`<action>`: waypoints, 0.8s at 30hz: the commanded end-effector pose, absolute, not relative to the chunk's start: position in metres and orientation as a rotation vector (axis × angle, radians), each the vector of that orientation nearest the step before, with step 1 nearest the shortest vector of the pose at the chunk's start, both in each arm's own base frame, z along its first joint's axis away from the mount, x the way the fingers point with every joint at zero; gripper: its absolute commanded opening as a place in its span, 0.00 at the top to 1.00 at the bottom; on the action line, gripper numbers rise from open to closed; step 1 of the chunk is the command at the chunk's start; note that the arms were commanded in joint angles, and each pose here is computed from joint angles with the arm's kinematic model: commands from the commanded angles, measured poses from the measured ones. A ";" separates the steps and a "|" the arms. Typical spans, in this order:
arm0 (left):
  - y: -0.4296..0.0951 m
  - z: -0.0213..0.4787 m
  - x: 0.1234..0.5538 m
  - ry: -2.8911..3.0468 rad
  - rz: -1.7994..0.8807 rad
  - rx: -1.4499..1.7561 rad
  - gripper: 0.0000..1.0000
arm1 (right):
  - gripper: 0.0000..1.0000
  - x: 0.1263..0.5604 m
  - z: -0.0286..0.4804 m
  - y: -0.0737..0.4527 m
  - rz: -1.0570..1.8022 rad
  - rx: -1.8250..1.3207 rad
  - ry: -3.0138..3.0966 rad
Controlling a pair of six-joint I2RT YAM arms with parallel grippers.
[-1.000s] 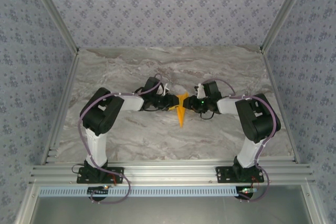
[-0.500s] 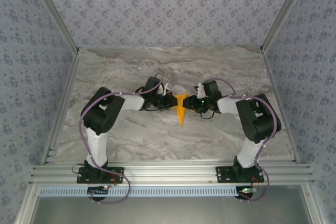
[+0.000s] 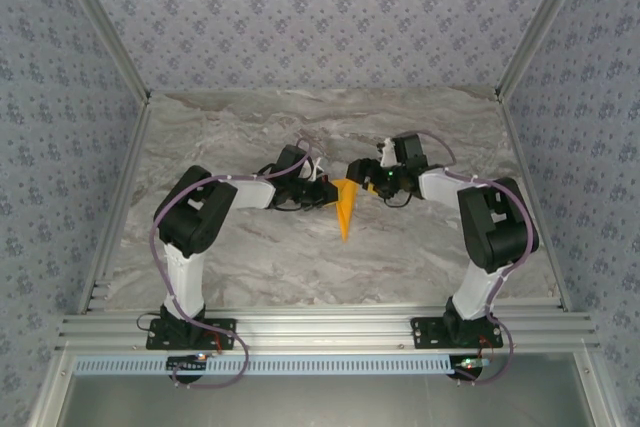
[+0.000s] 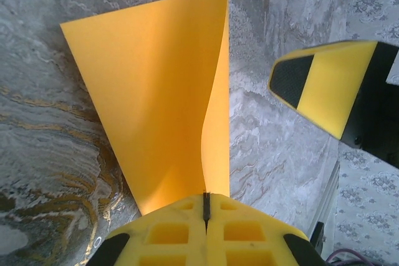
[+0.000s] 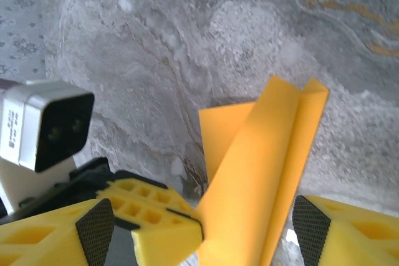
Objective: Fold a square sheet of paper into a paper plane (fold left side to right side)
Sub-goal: Fold the wing for the fifth time at the center of the table.
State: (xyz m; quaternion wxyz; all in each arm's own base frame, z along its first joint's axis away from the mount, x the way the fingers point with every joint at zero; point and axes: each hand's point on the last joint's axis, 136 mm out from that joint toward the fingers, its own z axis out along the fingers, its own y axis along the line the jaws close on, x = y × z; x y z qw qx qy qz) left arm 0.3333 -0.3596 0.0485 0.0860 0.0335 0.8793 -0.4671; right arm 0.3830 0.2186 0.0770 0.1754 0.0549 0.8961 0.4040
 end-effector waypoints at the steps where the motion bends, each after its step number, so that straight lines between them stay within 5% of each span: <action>1: -0.360 0.051 0.341 2.601 -1.377 0.120 1.00 | 0.19 0.385 0.068 0.222 1.156 0.221 2.600; 24: -0.359 0.049 0.342 2.608 -1.368 0.120 1.00 | 0.17 0.389 0.040 0.236 1.101 0.204 2.713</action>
